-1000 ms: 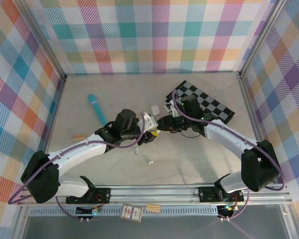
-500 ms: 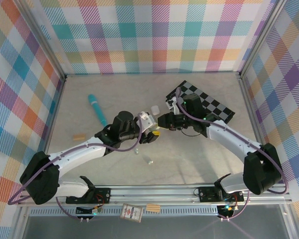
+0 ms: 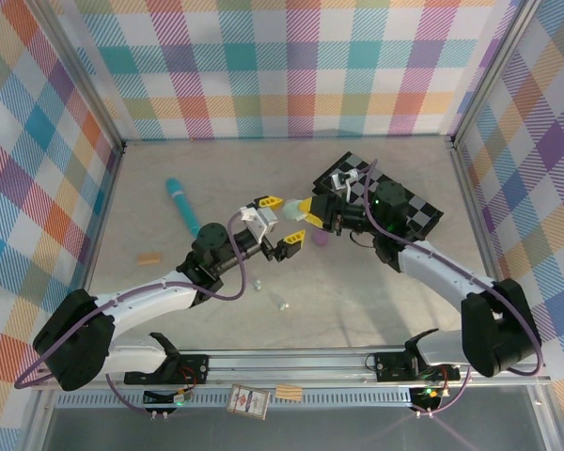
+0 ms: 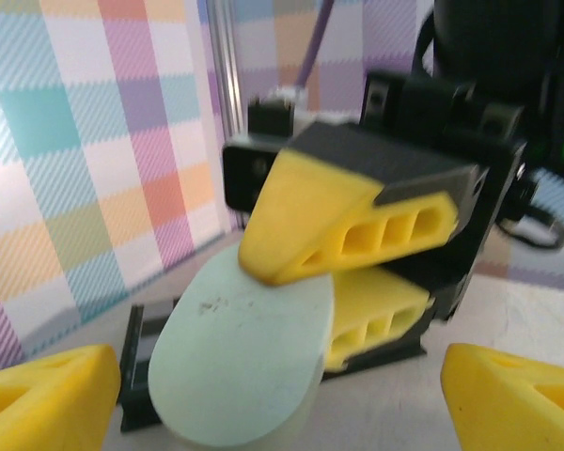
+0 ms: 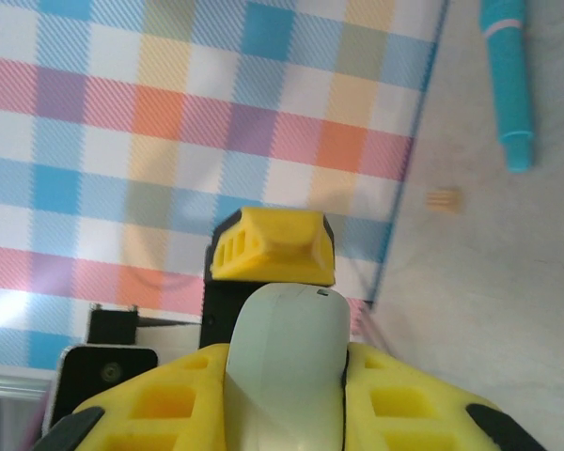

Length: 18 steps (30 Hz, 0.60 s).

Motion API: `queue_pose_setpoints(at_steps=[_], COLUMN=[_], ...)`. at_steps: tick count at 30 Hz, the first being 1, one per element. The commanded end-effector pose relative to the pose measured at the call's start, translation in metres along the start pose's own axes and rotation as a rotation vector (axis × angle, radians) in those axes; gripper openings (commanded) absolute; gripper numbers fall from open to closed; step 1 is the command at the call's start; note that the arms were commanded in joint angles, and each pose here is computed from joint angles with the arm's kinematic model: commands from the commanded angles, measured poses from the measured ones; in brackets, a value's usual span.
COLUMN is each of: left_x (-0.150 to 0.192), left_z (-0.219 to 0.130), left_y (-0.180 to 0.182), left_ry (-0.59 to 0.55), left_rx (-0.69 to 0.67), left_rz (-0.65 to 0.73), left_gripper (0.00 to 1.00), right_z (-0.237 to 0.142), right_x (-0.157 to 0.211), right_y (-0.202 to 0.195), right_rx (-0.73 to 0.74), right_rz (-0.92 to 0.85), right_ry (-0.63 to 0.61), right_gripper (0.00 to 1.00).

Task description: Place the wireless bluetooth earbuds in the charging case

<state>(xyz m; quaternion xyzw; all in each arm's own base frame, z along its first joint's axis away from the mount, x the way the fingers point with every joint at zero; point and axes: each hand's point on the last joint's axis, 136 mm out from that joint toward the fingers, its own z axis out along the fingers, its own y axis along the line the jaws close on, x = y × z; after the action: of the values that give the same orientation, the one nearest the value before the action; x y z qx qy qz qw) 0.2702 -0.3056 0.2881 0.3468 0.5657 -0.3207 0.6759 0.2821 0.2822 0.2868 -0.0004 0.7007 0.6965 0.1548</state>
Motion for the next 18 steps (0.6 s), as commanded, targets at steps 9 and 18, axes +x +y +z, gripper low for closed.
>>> queue_pose_setpoints(at_steps=[9, 18], left_x=[-0.033, -0.029], left_z=[-0.004, 0.002], left_y=[0.005, -0.011], left_ry=[-0.257, -0.250], left_rx=[0.066, 0.182], left_rz=[0.018, 0.043], left_gripper=[0.73, 0.61], right_z=[-0.004, -0.003], right_x=[-0.005, -0.002], right_y=[0.048, 0.049], right_rx=[-0.206, -0.200], right_rz=[0.003, 0.006], right_ry=[-0.007, 0.006], right_gripper=[0.17, 0.15])
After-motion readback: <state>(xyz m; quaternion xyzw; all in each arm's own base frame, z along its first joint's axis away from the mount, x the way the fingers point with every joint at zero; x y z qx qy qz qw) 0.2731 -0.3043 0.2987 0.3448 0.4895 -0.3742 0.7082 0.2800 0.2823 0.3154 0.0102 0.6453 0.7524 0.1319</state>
